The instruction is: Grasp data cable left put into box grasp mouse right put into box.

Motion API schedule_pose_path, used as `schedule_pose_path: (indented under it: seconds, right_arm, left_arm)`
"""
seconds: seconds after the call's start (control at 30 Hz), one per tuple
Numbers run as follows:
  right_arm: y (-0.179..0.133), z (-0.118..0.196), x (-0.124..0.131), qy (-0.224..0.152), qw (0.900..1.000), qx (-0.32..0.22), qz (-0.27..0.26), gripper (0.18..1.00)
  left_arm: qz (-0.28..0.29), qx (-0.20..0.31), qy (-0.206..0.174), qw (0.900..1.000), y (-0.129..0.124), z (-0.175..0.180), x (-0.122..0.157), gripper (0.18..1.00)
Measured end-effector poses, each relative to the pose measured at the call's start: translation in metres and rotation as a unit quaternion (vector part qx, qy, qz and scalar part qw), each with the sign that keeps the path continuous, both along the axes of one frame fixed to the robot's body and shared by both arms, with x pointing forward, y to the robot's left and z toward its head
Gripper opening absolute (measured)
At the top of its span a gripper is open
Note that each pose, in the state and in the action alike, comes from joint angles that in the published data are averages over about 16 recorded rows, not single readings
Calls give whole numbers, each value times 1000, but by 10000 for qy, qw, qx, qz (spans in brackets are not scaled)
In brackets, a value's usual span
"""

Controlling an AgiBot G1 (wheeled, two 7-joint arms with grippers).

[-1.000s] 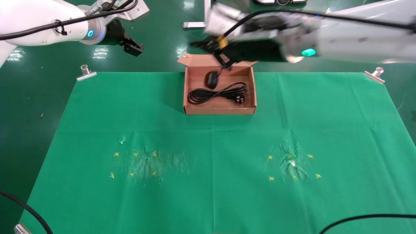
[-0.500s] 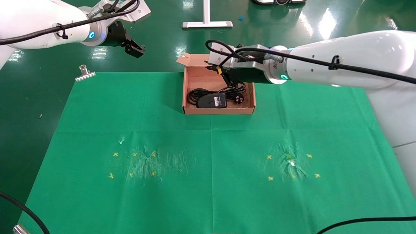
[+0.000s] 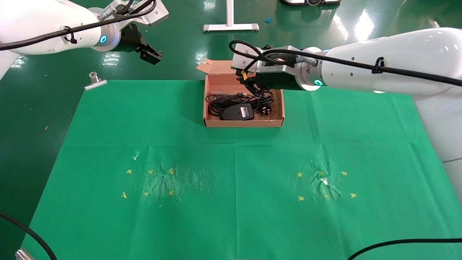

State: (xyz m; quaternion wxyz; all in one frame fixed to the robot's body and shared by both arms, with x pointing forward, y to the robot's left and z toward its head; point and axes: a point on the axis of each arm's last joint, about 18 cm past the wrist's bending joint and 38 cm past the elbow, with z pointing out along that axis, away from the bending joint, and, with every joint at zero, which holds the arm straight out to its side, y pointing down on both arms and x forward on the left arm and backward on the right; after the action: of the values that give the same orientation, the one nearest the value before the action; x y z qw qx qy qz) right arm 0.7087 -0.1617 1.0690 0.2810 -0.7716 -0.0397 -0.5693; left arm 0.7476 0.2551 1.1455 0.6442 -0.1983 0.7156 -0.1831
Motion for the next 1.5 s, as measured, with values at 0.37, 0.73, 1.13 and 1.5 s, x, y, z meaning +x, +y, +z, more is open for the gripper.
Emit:
schedule_pose_path:
  seconds: [0.37, 0.73, 1.13, 1.5]
  right_arm:
    - [-9, -12, -7, 259, 9993, 218, 181, 505]
    - [-35, -45, -30, 934, 9895, 858, 692, 756]
    - [-64, -71, -69, 1526, 9666, 1536, 1370, 940]
    - [-90, -83, -114, 1867, 9393, 2034, 2036, 996]
  left_arm:
    - [-4, -4, 3, 10000, 0, 0, 0, 1001]
    - [-4, -4, 3, 10000, 0, 0, 0, 1001]
    - [-4, -4, 3, 10000, 0, 0, 0, 1001]
    - [-246, -326, 375, 9985, 1, -29, 1, 1001]
